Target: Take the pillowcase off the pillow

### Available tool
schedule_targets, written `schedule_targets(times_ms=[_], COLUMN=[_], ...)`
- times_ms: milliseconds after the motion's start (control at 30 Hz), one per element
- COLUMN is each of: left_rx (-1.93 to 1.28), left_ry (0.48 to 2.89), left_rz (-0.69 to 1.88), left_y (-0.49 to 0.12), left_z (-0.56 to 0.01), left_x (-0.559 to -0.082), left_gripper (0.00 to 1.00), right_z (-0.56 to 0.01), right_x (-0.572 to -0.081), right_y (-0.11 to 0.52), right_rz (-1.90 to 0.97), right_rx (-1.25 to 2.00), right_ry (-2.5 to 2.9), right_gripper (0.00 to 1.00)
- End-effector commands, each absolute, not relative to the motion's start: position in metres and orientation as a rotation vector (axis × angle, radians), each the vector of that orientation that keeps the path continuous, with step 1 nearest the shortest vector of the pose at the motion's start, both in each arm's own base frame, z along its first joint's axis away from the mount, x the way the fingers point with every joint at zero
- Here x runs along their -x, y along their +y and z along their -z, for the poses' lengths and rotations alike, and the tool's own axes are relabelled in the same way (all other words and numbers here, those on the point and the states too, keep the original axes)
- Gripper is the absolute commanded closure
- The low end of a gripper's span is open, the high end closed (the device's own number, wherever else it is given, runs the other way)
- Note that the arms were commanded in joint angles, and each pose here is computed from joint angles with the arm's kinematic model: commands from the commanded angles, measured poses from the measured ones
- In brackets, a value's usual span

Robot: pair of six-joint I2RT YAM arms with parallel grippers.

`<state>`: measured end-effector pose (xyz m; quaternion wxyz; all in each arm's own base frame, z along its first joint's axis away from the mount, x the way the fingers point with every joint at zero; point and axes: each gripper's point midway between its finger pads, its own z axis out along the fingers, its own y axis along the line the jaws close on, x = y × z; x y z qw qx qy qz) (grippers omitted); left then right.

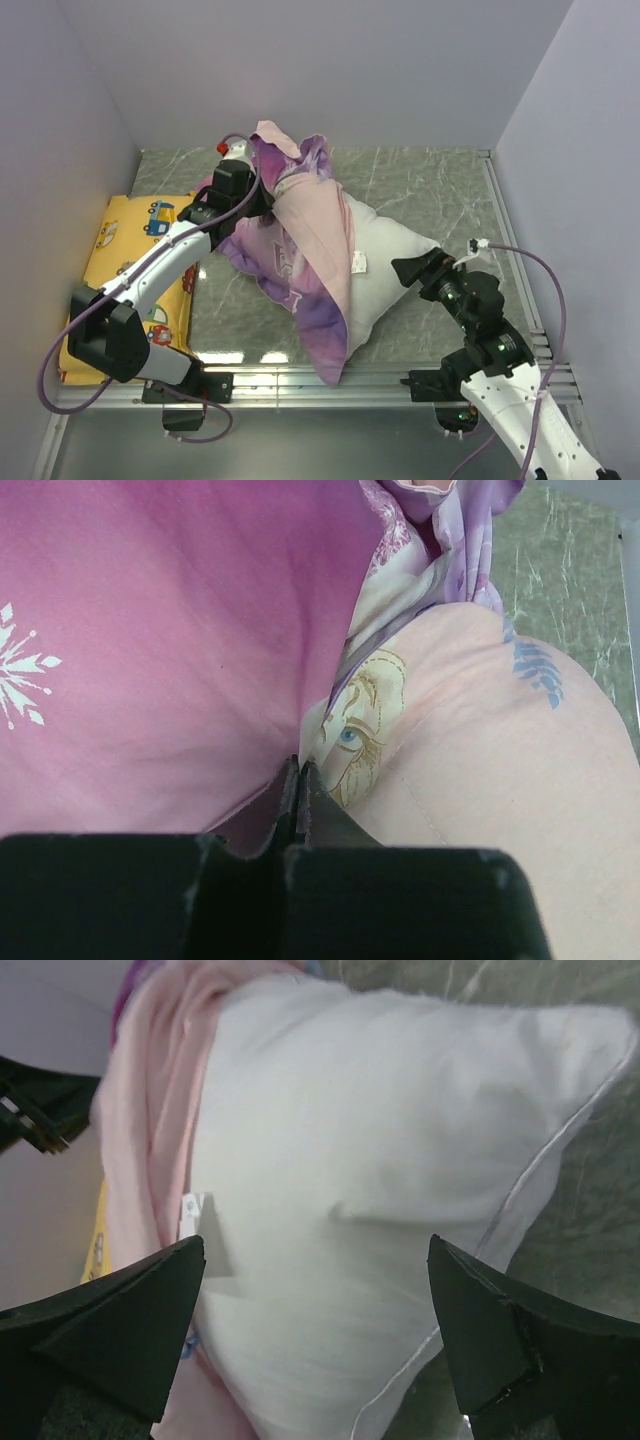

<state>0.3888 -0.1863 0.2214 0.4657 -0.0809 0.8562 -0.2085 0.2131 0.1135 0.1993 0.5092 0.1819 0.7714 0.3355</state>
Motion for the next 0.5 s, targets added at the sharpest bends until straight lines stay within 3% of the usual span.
schedule_targets(times_ms=[0,333,467], left_rx=[0.186,0.135,0.115], left_ry=[2.078,2.078,2.064], left_rz=[0.542,0.565,0.572], left_y=[-0.199,-0.227,-0.233], left_z=[-0.228,-0.231,-0.242], left_x=[-0.391,-0.385,-0.386], left_gripper=[0.99,1.00,1.00], right_z=[-0.179,-0.147,-0.139], right_x=[-0.207,-0.215,-0.235], right_y=[0.132,0.149,0.142], right_rz=[-0.863,-0.936,-0.822], right_rx=[-0.396,-0.418,-0.441], right_ry=[1.966,1.961,1.970], right_gripper=[0.01,0.00,0.03])
